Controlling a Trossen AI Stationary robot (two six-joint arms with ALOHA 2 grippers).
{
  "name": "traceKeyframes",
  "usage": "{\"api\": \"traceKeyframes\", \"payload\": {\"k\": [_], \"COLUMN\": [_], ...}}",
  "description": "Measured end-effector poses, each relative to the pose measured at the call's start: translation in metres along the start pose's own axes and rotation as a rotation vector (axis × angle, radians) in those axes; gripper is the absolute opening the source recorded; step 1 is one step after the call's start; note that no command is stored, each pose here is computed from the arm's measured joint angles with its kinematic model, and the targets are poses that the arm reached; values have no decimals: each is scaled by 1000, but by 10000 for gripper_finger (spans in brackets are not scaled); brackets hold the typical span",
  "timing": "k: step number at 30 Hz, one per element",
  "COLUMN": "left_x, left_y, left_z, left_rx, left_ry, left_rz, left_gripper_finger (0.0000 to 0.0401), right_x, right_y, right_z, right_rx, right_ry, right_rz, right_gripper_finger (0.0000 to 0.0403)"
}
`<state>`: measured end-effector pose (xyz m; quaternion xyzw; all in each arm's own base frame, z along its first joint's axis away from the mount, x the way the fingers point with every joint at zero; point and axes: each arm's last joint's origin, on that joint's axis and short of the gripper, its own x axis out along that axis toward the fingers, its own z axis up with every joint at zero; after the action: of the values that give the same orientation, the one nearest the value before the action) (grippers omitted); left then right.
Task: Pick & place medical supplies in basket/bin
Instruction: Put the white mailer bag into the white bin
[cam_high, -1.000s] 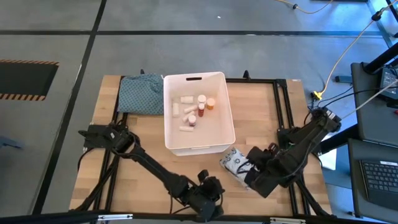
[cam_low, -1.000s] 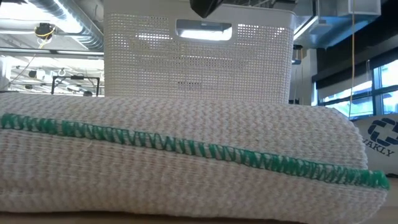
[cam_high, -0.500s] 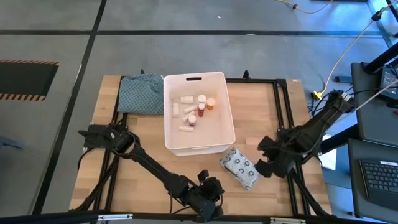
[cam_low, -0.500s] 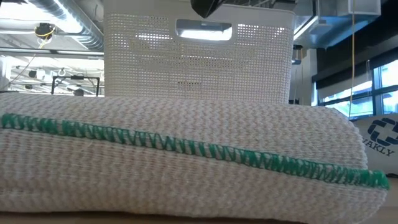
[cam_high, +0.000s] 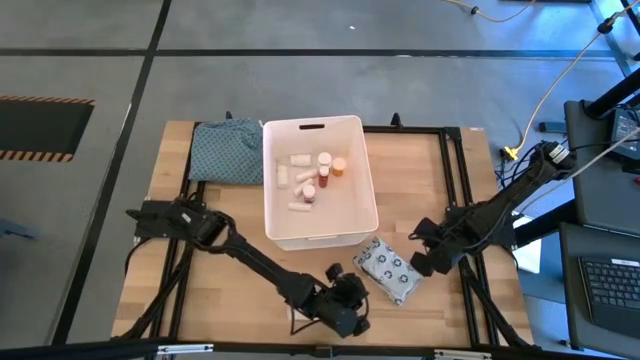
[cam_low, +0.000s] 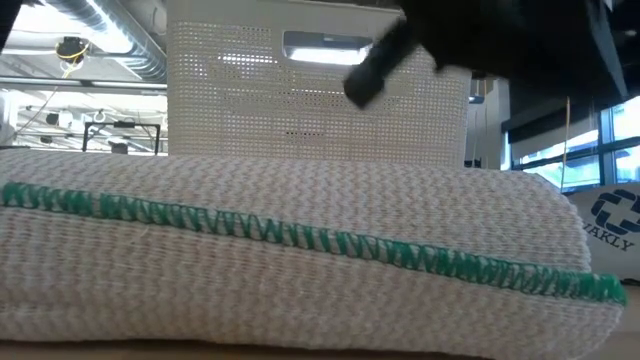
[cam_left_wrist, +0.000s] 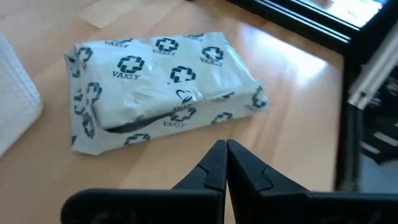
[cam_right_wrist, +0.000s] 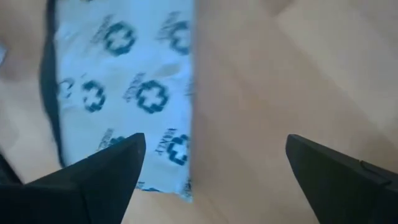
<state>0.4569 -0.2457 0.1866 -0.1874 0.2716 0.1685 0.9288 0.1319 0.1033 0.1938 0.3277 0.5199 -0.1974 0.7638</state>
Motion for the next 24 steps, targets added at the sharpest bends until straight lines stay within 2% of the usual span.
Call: {"api": "traceKeyframes", "payload": {"k": [3,7,10,12,16,24], "left_x": [14,27,35,37,48,77], "left_y": [0,-3,-5,-6,2,19], "left_z": [-9,-21,-29,-29,-30,-39], "left_rx": [-16,65,132,133,144,144], "left_ry": [-56,-152,-168,-172,-139,-9], "left_rz": [21,45,36,16,25,-44], "left_gripper_finger": [2,2,2,2,2,2], "right_x": [11,29,41,47,56,68], "right_y": [0,-4,-12,-19,-25,-30], "right_z": [-3,-9,-13,-15,-18,-21], "right_rx": [-45,-25,1,5,17,72], "right_ry": [26,53,48,50,37,12], "right_rz": [90,202,230,222,269,445], "right_gripper_finger": [390,390,390,390,390,390]}}
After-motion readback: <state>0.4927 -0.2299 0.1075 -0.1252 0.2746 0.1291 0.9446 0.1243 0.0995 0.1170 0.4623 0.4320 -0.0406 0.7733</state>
